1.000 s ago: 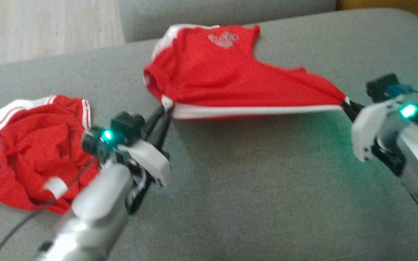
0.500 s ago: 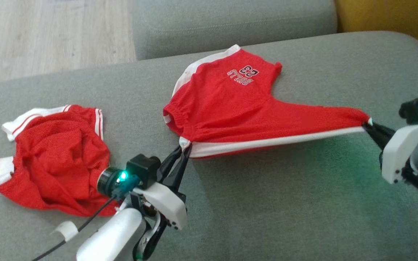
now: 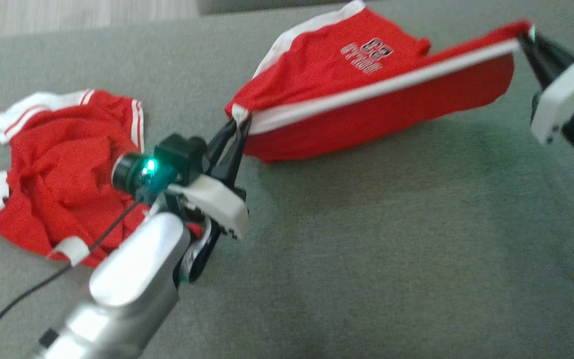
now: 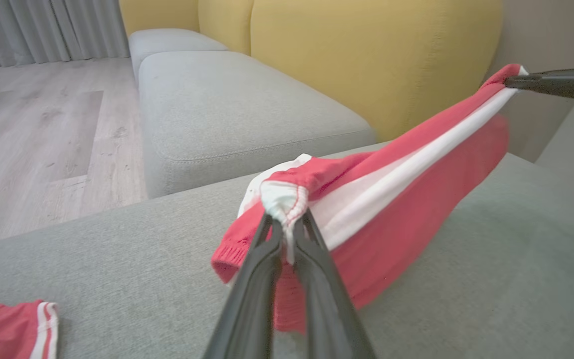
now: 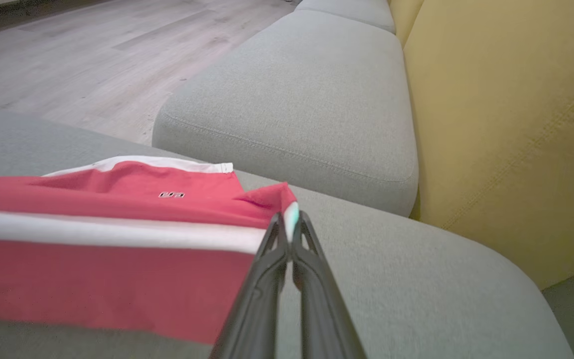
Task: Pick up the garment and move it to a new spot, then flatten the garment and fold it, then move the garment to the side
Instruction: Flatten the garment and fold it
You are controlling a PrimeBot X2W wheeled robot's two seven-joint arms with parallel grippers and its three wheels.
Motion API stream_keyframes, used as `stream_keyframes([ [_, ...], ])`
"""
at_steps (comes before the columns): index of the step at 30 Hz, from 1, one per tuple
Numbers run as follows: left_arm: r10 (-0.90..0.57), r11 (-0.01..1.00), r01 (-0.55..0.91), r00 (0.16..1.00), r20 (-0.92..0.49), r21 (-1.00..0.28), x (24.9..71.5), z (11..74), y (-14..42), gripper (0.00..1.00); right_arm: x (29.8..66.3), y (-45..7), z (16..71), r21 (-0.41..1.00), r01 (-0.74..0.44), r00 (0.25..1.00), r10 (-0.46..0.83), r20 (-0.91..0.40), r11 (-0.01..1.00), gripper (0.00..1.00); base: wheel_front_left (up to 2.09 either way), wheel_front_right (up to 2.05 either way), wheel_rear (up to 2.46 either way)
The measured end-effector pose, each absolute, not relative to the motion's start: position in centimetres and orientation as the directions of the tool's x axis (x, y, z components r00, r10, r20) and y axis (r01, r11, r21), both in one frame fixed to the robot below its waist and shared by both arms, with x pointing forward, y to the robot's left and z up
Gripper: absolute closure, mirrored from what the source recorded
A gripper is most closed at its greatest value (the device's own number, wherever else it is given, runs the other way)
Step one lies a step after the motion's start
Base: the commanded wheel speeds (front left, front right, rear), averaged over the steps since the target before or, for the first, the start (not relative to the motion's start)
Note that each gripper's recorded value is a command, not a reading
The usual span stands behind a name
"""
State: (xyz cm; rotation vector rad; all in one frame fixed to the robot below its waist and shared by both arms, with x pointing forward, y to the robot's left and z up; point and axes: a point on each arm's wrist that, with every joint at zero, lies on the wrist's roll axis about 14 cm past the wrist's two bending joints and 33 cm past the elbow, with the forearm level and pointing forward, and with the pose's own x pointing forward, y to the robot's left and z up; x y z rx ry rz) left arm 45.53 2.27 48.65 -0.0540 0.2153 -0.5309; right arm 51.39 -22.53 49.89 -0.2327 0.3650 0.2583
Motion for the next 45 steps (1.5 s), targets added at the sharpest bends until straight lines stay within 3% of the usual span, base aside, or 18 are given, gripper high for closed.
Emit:
stream_keyframes([
  [14, -0.391, 0.920, 0.379, 0.877, -0.279, -0.096, 52.1, 44.7, 5.6, 1.00, 62.3, -16.1, 46.0, -0.246, -0.371, 0.879, 0.253, -0.404, 0.895, 1.00, 0.00, 0.00, 0.00],
  [28, -0.332, 0.942, 0.324, 0.878, -0.346, -0.081, 54.2, 40.3, 7.5, 1.00, 65.8, -13.2, 40.1, -0.221, -0.405, 0.850, 0.276, -0.448, 0.887, 1.00, 0.00, 0.00, 0.00],
  [29, -0.331, 0.943, 0.324, 0.880, -0.341, -0.079, 54.6, 40.2, 7.5, 0.00, 66.1, -13.4, 40.1, -0.226, -0.397, 0.855, 0.269, -0.443, 0.890, 0.00, 0.00, 0.00, 0.00],
  [38, -0.284, 0.959, 0.279, 0.930, -0.234, -0.055, 56.2, 42.5, 8.4, 0.00, 67.3, -16.0, 42.9, -0.245, -0.312, 0.908, 0.212, -0.362, 0.918, 0.00, 0.00, 0.00, 0.00],
  [45, -0.202, 0.979, 0.199, 0.977, -0.071, -0.047, 57.0, 47.7, 10.3, 0.00, 66.8, -16.6, 48.4, -0.191, -0.253, 0.958, 0.219, -0.183, 0.948, 0.00, 0.00, 0.00, 0.00],
])
